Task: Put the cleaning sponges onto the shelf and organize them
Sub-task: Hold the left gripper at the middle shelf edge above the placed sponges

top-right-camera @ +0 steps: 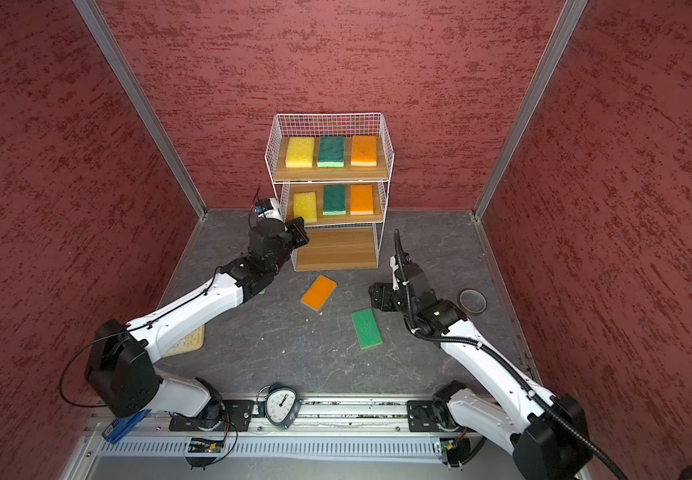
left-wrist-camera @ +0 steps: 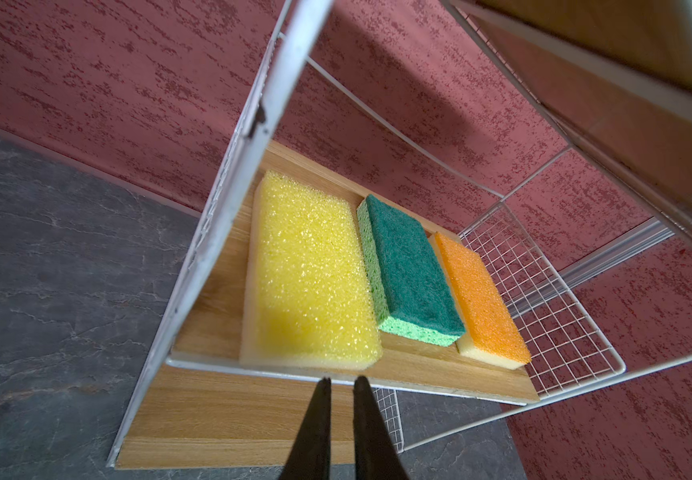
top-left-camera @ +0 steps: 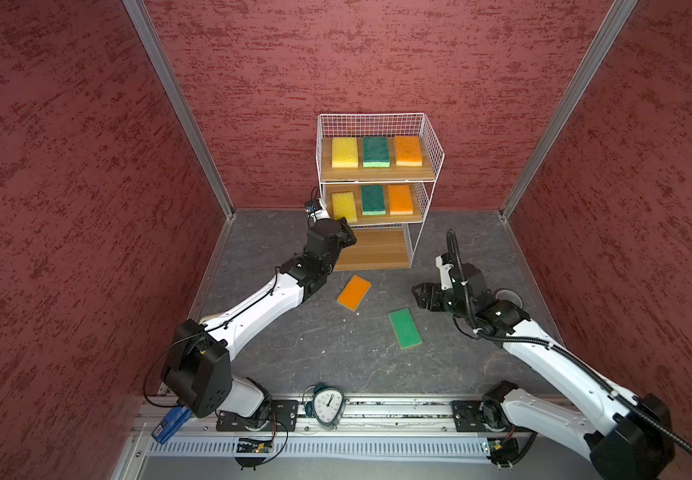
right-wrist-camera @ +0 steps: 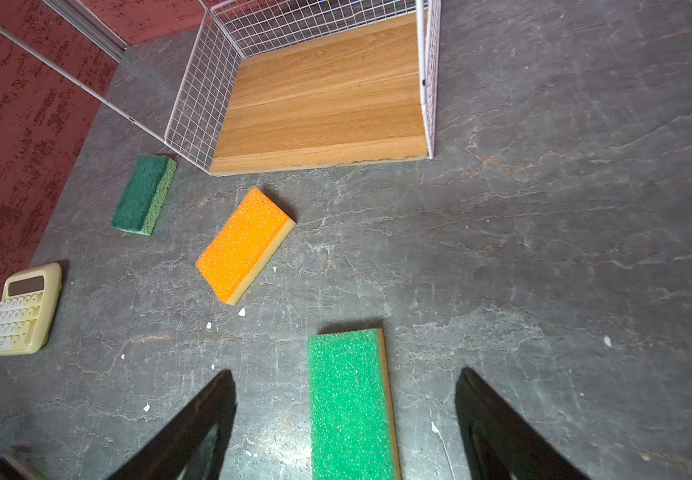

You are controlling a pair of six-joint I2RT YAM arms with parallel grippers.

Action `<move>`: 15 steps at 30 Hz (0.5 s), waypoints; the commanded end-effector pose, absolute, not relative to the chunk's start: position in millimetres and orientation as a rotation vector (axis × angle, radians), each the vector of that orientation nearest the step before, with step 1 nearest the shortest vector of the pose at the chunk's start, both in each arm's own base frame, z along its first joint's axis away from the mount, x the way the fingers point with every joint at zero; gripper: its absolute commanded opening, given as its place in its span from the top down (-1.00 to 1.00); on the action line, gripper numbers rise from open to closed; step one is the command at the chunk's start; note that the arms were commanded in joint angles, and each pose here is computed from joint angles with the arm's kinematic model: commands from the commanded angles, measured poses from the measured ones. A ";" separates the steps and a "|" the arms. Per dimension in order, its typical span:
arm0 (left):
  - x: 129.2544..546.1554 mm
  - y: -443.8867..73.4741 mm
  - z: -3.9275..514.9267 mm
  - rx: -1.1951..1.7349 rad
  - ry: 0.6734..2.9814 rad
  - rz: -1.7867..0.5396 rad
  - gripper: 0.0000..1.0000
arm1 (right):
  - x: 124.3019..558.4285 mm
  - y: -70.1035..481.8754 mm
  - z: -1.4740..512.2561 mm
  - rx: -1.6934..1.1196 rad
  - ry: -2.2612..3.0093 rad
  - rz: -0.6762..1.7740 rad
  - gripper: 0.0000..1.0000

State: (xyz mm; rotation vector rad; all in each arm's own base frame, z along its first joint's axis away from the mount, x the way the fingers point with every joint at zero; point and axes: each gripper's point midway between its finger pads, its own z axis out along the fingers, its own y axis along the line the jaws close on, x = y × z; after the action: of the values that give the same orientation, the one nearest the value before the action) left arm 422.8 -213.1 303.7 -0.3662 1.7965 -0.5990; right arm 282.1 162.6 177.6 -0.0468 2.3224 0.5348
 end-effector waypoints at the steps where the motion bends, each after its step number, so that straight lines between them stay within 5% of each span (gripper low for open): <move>1: 422.3 -213.8 294.1 -0.378 1.807 -0.578 0.73 | 283.0 162.9 179.9 -0.066 2.293 0.533 -0.68; 15: 420.7 -217.0 289.7 -0.383 1.801 -0.563 0.71 | 282.0 161.2 177.6 -0.068 2.290 0.525 -0.68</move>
State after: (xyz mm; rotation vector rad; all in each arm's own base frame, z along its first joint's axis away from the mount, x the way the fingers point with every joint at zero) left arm 416.9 -218.5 291.2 -0.3634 1.8145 -0.5725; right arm 279.9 161.3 170.8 -0.0545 2.3342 0.5257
